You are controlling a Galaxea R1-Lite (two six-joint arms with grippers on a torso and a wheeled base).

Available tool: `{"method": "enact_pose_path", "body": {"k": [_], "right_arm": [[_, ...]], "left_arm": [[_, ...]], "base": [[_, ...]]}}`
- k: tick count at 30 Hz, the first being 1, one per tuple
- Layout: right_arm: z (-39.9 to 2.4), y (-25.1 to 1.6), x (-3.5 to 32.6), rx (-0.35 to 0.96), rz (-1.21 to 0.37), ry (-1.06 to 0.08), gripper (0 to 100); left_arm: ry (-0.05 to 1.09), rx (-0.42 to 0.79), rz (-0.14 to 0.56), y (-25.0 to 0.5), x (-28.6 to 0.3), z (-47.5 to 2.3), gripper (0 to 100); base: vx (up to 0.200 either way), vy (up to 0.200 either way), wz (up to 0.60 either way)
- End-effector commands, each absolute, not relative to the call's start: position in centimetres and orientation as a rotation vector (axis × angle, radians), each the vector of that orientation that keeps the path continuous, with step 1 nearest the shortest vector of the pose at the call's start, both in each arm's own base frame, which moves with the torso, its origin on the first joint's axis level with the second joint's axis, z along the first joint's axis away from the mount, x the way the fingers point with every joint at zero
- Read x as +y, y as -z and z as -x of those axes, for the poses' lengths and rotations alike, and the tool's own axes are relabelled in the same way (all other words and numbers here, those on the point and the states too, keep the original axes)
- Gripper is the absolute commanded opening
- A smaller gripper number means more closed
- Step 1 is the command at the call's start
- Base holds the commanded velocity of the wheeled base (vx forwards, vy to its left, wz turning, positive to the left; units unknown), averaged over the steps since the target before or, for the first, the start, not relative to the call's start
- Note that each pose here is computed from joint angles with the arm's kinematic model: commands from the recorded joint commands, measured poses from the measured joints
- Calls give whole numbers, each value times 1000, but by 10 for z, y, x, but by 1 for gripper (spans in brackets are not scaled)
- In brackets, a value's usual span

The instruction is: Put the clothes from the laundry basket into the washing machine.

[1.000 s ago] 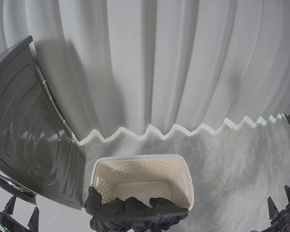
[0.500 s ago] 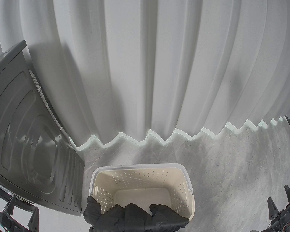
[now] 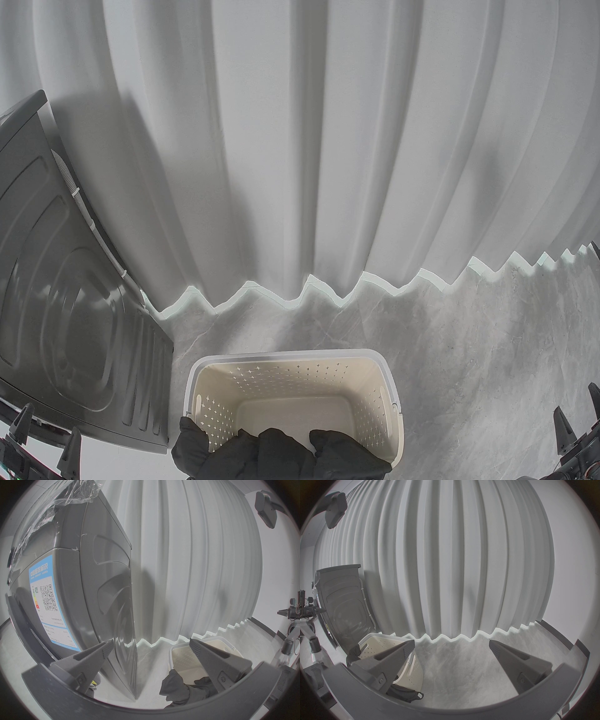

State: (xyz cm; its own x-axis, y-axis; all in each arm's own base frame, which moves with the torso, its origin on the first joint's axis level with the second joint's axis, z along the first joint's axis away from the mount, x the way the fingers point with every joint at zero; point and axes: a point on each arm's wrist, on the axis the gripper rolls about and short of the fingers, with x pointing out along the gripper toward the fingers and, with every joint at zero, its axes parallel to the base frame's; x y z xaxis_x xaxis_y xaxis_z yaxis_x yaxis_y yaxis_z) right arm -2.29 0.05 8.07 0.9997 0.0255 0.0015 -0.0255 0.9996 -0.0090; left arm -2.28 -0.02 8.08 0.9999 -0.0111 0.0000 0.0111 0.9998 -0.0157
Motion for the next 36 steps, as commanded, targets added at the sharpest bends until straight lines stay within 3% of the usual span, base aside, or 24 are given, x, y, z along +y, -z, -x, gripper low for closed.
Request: {"method": "enact_pose_path", "body": {"k": [1, 36], "right_arm": [[23, -75, 1, 0, 9, -26, 100], [23, -75, 1, 0, 9, -26, 100]], "left_arm": [[11, 0, 17, -76, 0, 23, 100], [11, 2, 17, -76, 0, 23, 100]], "base": [[200, 0, 0], [11, 0, 0]]}}
